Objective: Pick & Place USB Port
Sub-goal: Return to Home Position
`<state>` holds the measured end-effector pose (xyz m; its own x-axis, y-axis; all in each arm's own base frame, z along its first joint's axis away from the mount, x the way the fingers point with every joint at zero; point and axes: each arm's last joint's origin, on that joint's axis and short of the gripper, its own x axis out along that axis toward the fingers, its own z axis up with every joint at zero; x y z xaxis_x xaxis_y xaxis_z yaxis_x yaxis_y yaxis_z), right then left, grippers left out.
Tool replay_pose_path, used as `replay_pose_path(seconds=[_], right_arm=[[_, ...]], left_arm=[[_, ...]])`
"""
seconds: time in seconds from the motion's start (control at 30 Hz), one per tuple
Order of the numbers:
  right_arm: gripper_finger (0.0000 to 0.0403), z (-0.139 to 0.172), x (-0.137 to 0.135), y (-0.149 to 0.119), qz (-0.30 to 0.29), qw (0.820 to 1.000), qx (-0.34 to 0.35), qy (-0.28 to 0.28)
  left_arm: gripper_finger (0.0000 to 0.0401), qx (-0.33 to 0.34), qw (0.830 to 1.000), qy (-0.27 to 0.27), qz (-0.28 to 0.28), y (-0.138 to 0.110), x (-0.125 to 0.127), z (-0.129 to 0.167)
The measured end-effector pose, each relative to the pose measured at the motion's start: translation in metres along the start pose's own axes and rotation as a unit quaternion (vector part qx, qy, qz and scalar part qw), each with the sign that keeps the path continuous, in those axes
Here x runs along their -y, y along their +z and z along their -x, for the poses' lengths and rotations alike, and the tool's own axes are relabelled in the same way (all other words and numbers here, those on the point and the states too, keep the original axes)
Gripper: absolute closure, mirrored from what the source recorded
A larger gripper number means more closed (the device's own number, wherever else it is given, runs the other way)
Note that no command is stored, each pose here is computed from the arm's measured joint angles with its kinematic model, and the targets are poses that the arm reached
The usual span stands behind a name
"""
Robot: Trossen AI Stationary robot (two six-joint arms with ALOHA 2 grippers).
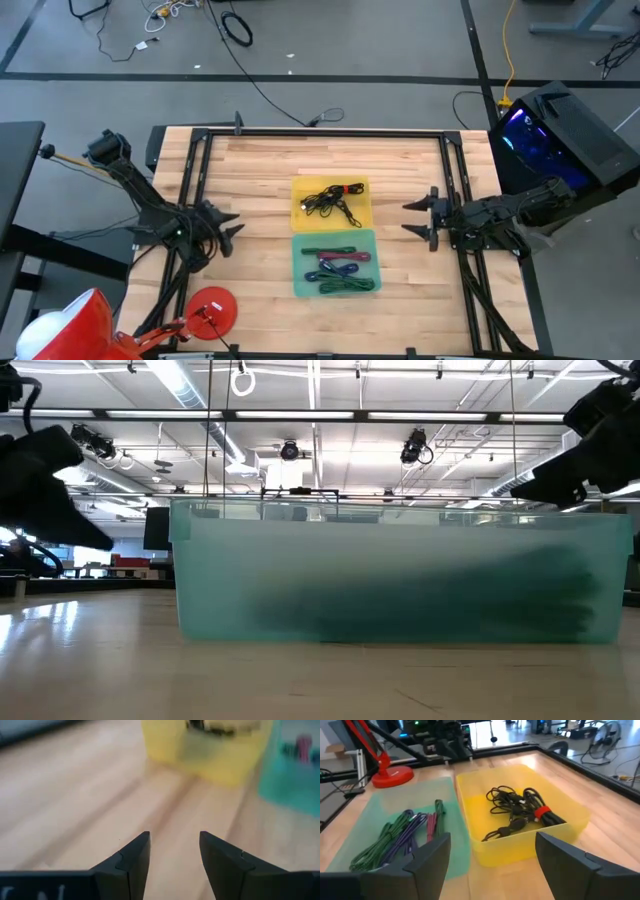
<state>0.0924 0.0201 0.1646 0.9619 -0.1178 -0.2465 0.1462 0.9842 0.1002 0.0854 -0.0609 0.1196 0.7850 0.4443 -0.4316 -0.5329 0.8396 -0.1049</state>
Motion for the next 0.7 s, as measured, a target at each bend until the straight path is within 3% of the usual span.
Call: replay_pose_path(seconds=[0.33, 0.5, 0.7], right_arm=[[0.0112, 0.000, -0.001, 0.000, 0.000, 1.000, -0.002, 0.009], [0.0112, 0.000, -0.001, 0.000, 0.000, 1.000, -0.002, 0.010], [0.0112, 0.002, 0.000, 0.003, -0.008, 1.000, 0.014, 0.016]], left_arm=[[0.0224, -0.187, 0.980, -0.059, 0.003, -0.010, 0.003, 0.002], [0.0224, -0.236, 0.967, -0.091, 0.023, -0.009, 0.004, 0.005], [0.0224, -0.247, 0.949, -0.169, 0.102, 0.006, 0.003, 0.014]])
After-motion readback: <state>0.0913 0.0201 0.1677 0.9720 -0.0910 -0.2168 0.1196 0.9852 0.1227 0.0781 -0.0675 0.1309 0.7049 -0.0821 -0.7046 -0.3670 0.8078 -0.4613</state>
